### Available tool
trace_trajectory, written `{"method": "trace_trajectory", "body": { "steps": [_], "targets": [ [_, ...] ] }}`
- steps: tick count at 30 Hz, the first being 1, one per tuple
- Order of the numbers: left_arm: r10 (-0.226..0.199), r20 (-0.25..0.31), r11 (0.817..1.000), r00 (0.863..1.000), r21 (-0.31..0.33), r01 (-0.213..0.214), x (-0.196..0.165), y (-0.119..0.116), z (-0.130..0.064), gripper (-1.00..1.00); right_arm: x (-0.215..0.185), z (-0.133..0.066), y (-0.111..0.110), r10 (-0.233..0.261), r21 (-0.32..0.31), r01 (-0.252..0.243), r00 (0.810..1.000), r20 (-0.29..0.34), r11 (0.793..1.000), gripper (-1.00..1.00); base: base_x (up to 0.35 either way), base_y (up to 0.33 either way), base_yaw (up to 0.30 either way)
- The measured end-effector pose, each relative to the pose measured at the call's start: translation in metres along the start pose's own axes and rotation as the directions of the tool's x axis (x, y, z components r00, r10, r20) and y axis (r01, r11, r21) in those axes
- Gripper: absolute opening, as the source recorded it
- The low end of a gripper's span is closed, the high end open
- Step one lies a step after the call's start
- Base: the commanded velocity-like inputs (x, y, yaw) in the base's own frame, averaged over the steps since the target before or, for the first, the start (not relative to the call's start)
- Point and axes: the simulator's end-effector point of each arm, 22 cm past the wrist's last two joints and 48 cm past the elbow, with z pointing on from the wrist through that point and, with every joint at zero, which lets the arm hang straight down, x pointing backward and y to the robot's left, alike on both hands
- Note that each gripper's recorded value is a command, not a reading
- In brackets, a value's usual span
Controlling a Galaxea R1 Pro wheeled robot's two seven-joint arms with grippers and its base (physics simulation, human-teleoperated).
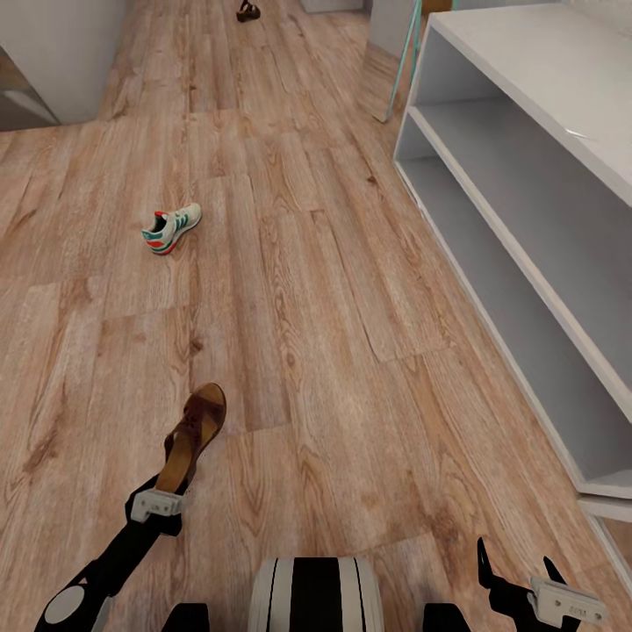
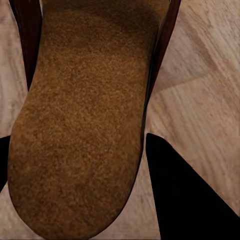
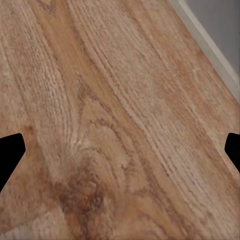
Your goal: Pick up the two gym shoes and the two sandals from the corridor floor and place them onto the hallstand (shoe rack) in the corridor, making sure they are on the rack and not on the floor. Arrange them so the two gym shoes are next to each other and the two sandals are next to each other.
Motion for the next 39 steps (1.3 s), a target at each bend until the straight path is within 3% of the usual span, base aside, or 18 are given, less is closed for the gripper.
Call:
{"method": "trace_trajectory", "body": {
  "steps": [7,13,39],
  "targets": [
    [-0.028,0.009,0.997,1.000,-0.068,0.028,0.004,0.026,-0.013,-1.00,0.002,0.000,0.001,0.000,-0.003,0.000,1.000,-0.004,1.000,1.00,0.000,0.000,0.000],
    [-0.034,0.007,0.996,0.999,-0.087,0.034,0.007,0.034,-0.017,-1.00,0.002,-0.001,0.002,0.000,-0.005,0.000,1.000,-0.005,1.000,1.00,0.000,0.000,0.000],
    [-0.058,-0.021,0.994,0.998,-0.095,0.056,0.026,0.034,-0.030,-1.00,0.004,-0.004,0.017,0.027,-0.016,-0.027,1.000,-0.011,1.000,1.00,0.000,0.000,0.000]
  ]
}}
